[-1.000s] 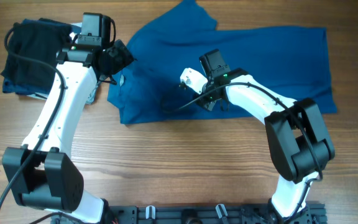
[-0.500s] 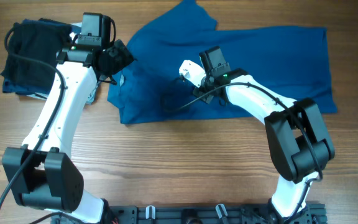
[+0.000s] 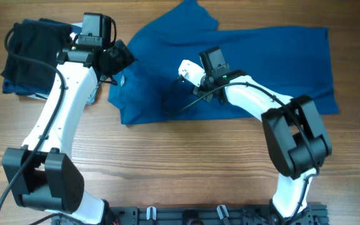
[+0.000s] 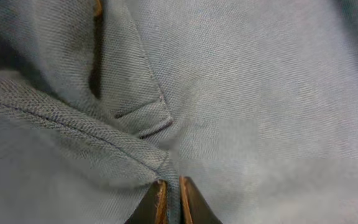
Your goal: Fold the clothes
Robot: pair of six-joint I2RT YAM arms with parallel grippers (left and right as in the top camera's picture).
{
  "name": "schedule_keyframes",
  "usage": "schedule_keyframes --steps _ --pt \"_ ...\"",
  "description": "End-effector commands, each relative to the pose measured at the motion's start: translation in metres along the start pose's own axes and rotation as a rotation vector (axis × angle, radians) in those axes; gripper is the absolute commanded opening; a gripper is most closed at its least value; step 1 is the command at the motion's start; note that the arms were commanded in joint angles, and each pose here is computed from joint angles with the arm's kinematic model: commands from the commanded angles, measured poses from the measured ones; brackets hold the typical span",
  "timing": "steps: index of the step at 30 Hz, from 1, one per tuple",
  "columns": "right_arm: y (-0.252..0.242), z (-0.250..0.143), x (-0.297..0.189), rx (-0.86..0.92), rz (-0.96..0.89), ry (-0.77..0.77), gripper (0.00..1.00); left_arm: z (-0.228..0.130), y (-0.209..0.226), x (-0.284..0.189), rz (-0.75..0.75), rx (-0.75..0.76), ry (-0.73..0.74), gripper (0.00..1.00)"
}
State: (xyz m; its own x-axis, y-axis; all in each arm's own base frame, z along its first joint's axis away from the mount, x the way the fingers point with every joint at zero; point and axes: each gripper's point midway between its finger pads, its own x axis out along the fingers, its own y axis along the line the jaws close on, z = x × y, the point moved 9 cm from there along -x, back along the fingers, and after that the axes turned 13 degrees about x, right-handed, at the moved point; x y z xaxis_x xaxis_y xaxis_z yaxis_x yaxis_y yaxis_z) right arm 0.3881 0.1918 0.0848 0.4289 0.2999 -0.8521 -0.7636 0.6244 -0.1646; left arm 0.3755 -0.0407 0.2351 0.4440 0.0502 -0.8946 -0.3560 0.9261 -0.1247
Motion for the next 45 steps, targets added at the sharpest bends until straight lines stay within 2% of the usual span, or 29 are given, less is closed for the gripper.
schedule_keyframes --steps 1,2,4,6,7,9,13,16,19,20,22,23,24,25,26,28,31,36,45 --pt "-0.001 -0.011 0.023 -0.017 -0.049 0.042 0.10 0.005 0.002 -0.007 0.003 -0.013 -0.027 1.00" --pt "-0.004 -0.010 0.025 -0.017 -0.079 0.034 0.11 0.005 0.002 -0.007 0.003 -0.013 -0.027 1.00" --pt "-0.009 -0.002 0.023 -0.008 -0.112 -0.015 0.21 0.005 0.002 -0.007 0.003 -0.013 -0.027 1.00" --pt "-0.012 0.002 0.023 -0.002 -0.136 -0.042 0.36 0.005 0.002 -0.007 0.003 -0.013 -0.027 1.00" --pt "-0.014 0.003 0.022 0.017 -0.154 -0.045 0.49 0.005 0.002 -0.007 0.003 -0.013 -0.027 1.00" --pt "-0.015 0.006 0.018 0.065 -0.160 -0.056 0.55 0.005 0.002 -0.007 0.003 -0.013 -0.027 1.00" --pt "-0.020 0.019 -0.009 0.243 -0.175 -0.108 0.59 0.005 0.002 -0.007 0.003 -0.013 -0.027 1.00" --pt "-0.028 0.024 -0.041 0.436 -0.265 -0.118 0.57 0.005 0.002 -0.007 0.003 -0.013 -0.027 1.00" --pt "-0.029 0.021 -0.074 0.583 -0.264 -0.101 0.53 0.005 0.002 -0.007 0.003 -0.013 -0.027 1.00" --pt "-0.029 0.015 -0.084 0.661 -0.261 -0.076 0.47 0.005 0.002 -0.007 0.003 -0.013 -0.027 1.00" --pt "-0.024 -0.002 -0.096 0.723 -0.207 0.022 0.43 0.005 0.002 -0.007 0.003 -0.013 -0.027 1.00" --pt "-0.020 -0.008 -0.097 0.727 -0.183 0.069 0.39 0.005 0.002 -0.007 0.003 -0.013 -0.027 1.00" --pt "-0.014 -0.016 -0.098 0.730 -0.157 0.133 0.20 0.005 0.002 -0.007 0.003 -0.013 -0.027 1.00" --pt "-0.007 -0.024 -0.096 0.740 -0.124 0.190 0.07 0.005 0.002 -0.007 0.003 -0.013 -0.027 1.00" --pt "-0.003 -0.030 -0.095 0.771 -0.112 0.228 0.04 0.005 0.002 -0.007 0.003 -0.013 -0.027 1.00" --pt "0.003 -0.047 -0.088 0.910 -0.126 0.295 0.04 0.005 0.002 -0.007 0.003 -0.013 -0.027 1.00" --pt "0.005 -0.061 -0.081 1.015 -0.146 0.310 0.05 0.005 0.002 -0.007 0.003 -0.013 -0.027 1.00" --pt "-0.004 -0.074 -0.071 1.073 -0.171 0.259 0.04 0.005 0.002 -0.007 0.003 -0.013 -0.027 1.00" --pt "-0.016 -0.075 -0.063 1.092 -0.185 0.145 0.04 0.005 0.002 -0.007 0.003 -0.013 -0.027 1.00"
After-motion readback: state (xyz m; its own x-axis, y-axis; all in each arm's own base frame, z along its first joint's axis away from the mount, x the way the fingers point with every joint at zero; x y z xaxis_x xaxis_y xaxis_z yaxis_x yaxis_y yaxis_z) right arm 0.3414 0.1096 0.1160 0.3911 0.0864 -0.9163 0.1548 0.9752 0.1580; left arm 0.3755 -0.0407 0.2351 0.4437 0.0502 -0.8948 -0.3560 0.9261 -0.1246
